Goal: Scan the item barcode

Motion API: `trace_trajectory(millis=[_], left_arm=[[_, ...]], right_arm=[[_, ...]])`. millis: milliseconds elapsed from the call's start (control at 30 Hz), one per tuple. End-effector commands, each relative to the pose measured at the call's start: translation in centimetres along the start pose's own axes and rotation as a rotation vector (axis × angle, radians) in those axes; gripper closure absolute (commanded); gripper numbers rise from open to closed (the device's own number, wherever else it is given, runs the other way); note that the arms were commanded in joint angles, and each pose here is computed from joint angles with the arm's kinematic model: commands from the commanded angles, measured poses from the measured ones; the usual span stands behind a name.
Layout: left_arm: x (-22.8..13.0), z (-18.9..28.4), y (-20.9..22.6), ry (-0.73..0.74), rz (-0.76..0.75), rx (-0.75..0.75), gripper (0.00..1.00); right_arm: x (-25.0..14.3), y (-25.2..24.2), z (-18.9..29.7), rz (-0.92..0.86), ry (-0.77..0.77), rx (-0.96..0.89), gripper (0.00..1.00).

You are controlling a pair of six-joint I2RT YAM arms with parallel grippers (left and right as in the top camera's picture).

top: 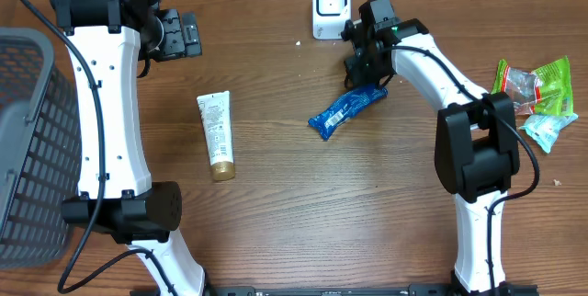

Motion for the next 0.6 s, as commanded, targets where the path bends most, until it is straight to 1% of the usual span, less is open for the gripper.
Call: trace_trajectory(millis=[0,67,100,233,333,500,567], left_arm=[[0.3,0.7,-0.1,-0.027,-0.011,-0.010,0.00],[0.3,0.7,-0.1,-0.027,-0.011,-0.010,0.00],[0.3,0.7,-0.1,-0.027,-0.011,-0.010,0.00],[0.3,0.7,-0.1,-0.027,-0.011,-0.010,0.00],[0.3,0.7,-0.1,-0.027,-0.011,-0.010,0.00],[0.3,0.7,-0.1,-0.027,-0.011,-0.010,0.00],[0.3,0.7,-0.1,-0.027,-0.011,-0.009,0.00]], right_arm=[[-1.9,-0.9,-0.3,-0.084,0.083,-0.064,0.73],[-3.6,-1.2,0.0,-0.123,0.159,-0.087,0.72],[-4.9,-1.0,0.3,-0.131,0.223,-0.083,0.72],[-7.8,-0.5,1.1,-0.198,0.361,-0.074,0.72],[-9.8,1.7,2.0,-0.236,0.474,0.012,0.73],[-11.8,4.4,3.7,-0.271,0.605,0.129,0.71],[-11.3,4.5,4.3,-0.264,0.595,0.158,0.70]])
Point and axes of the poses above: each gripper's point midway between its finger pads, its own z axis back along the fingers, its own y axis along the line the jaws close on, x = y × z, the point moved 3 cm from there along z, back along the fingers, and after that the axes turned 3 degrees about -z, right-handed, at the moved point
